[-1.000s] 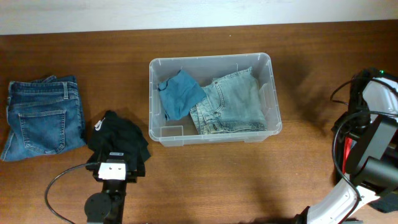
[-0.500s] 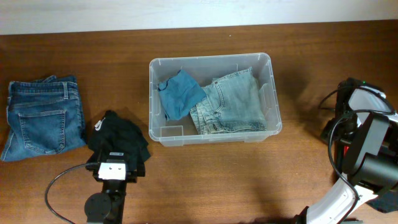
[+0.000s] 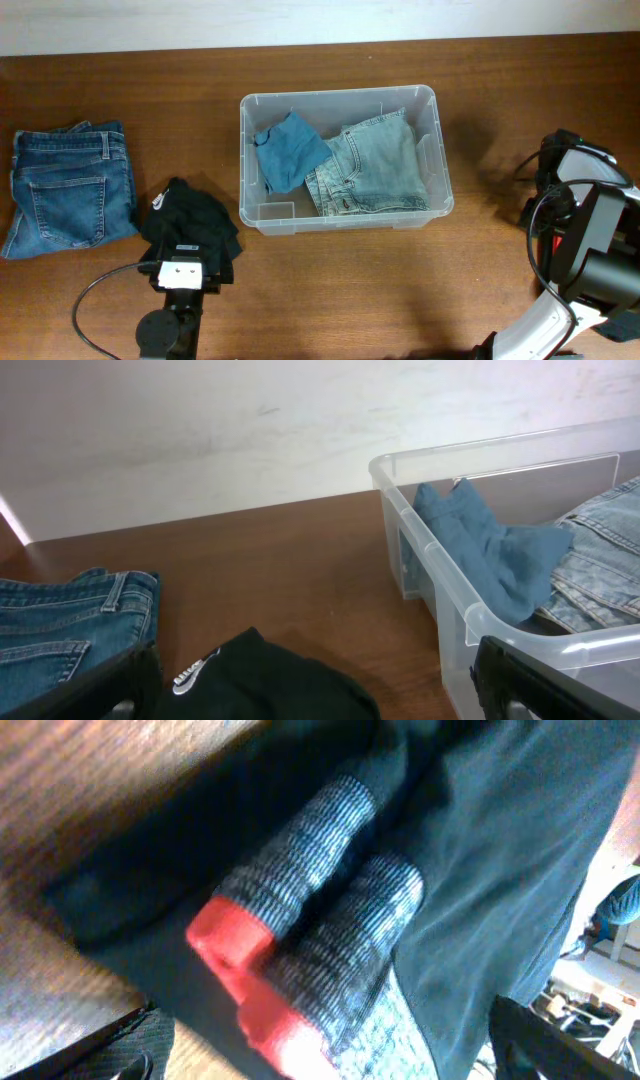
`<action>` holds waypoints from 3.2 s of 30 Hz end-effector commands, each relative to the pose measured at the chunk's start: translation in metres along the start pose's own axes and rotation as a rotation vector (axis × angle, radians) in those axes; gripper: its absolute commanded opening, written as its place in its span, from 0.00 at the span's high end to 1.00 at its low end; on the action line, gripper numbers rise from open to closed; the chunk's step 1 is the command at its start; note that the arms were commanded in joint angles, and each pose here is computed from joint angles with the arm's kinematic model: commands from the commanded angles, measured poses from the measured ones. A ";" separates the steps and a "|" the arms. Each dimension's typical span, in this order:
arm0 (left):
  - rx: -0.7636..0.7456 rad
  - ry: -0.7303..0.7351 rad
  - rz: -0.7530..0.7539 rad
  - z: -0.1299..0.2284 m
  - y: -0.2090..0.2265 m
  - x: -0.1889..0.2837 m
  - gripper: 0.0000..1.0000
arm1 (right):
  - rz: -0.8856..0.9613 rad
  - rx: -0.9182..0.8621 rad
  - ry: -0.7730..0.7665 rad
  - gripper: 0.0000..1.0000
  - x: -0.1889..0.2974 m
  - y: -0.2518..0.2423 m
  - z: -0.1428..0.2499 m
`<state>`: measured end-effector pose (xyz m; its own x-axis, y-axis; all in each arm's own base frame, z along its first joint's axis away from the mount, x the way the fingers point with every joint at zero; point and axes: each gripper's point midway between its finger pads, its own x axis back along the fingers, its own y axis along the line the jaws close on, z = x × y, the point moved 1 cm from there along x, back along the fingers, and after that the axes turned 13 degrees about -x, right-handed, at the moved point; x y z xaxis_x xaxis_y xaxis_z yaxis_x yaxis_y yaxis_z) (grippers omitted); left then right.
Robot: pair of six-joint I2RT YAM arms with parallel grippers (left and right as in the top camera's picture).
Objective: Pack container
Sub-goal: 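Grasp the black pants with red-grey cuffs using the right gripper, then lift the black pants and carry them over the container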
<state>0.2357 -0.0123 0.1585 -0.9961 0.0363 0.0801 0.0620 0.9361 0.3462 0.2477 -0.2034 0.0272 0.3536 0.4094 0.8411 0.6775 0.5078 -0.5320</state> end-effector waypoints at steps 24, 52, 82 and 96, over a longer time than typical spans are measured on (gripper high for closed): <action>-0.006 -0.004 0.005 0.000 -0.001 0.000 0.01 | 0.033 -0.004 0.145 0.02 -0.061 0.006 0.081; -0.006 -0.004 0.005 0.000 -0.001 0.000 0.01 | -0.150 0.055 0.153 0.59 -0.068 0.039 0.086; -0.006 -0.004 0.005 0.000 -0.001 0.000 0.01 | -0.726 0.147 -0.060 0.96 0.254 0.053 -0.030; -0.006 -0.004 0.005 0.000 -0.001 0.000 0.01 | -1.025 0.347 -0.249 0.96 0.393 0.044 0.032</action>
<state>0.2357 -0.0123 0.1585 -0.9962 0.0363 0.0797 0.0619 0.9361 0.3461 0.4018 -0.0270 0.3077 -0.3848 -0.0979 0.9178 0.4435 0.8525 0.2769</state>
